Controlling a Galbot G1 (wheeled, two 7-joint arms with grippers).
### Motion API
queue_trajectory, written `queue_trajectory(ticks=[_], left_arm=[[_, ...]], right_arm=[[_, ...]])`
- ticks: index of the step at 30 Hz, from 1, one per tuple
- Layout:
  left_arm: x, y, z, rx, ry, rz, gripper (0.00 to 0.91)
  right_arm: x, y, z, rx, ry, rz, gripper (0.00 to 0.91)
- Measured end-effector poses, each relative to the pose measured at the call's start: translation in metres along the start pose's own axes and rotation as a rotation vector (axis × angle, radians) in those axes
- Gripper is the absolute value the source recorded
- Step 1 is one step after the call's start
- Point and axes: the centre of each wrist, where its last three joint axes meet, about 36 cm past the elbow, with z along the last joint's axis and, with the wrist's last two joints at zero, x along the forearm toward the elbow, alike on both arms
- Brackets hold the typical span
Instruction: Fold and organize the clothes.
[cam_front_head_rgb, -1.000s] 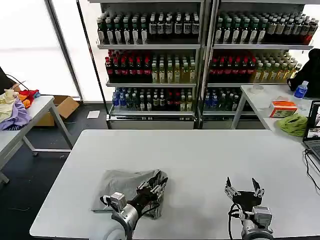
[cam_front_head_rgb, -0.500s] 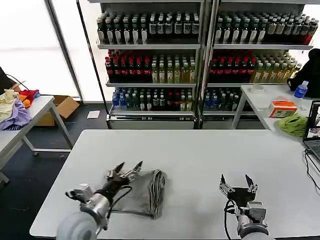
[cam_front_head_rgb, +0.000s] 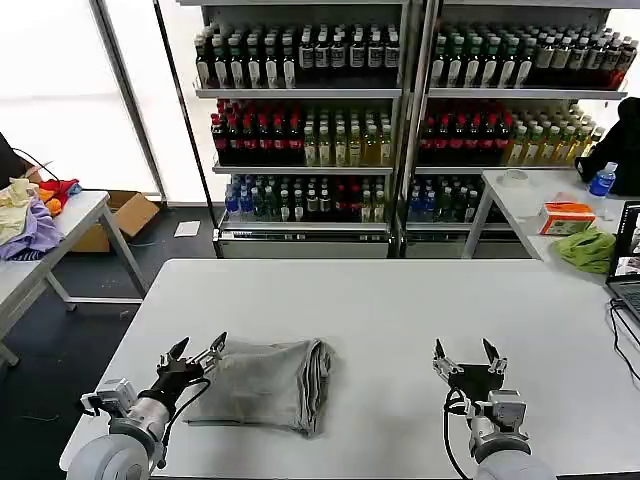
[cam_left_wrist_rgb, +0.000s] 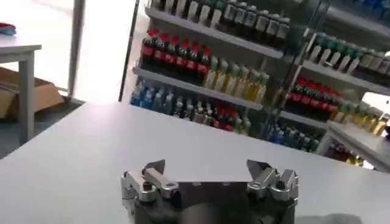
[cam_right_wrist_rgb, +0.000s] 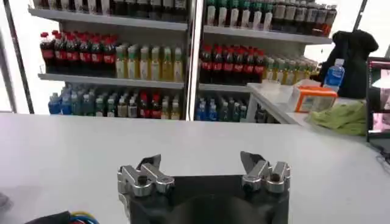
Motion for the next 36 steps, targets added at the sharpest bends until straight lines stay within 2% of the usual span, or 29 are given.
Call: queue_trajectory(ticks=[9,24,25,26,27,28,31,33,36], left_arm=[[-0.008,0.015,0.023,-0.025,0.033,-0.029,0.907],[-0.009,0.025,0.046,-0.069,0.094,-0.033,0.897],[-0.009,0.026,0.047,-0.070,0.097,-0.032,0.786],[-0.009,0.026,0.048,-0.071,0.100,-0.030,0.595],[-0.009,0.026,0.049,-0.071,0.103,-0.027,0.514],[-0.008,0.026,0.049,-0.072,0.107,-0.024,0.322],[-0.007,0.025,0.052,-0.075,0.116,-0.013,0.030],[-0.008,0.024,0.054,-0.074,0.118,-0.007,0.000],[-0.009,0.024,0.056,-0.074,0.121,0.000,0.000]], right_arm=[[0.000,-0.002,-0.002,-0.005,-0.005,0.002,0.907],[0.000,-0.002,0.000,-0.009,-0.003,0.004,0.907],[0.000,-0.003,0.000,-0.009,-0.003,0.004,0.907],[0.000,-0.003,0.000,-0.009,-0.003,0.005,0.907],[0.001,-0.003,0.000,-0.009,-0.002,0.006,0.907],[0.001,-0.003,0.001,-0.010,-0.001,0.006,0.907],[0.002,-0.002,0.002,-0.011,0.001,0.006,0.907],[0.002,-0.002,0.002,-0.011,0.002,0.008,0.907],[0.002,-0.003,0.003,-0.011,0.002,0.011,0.907]])
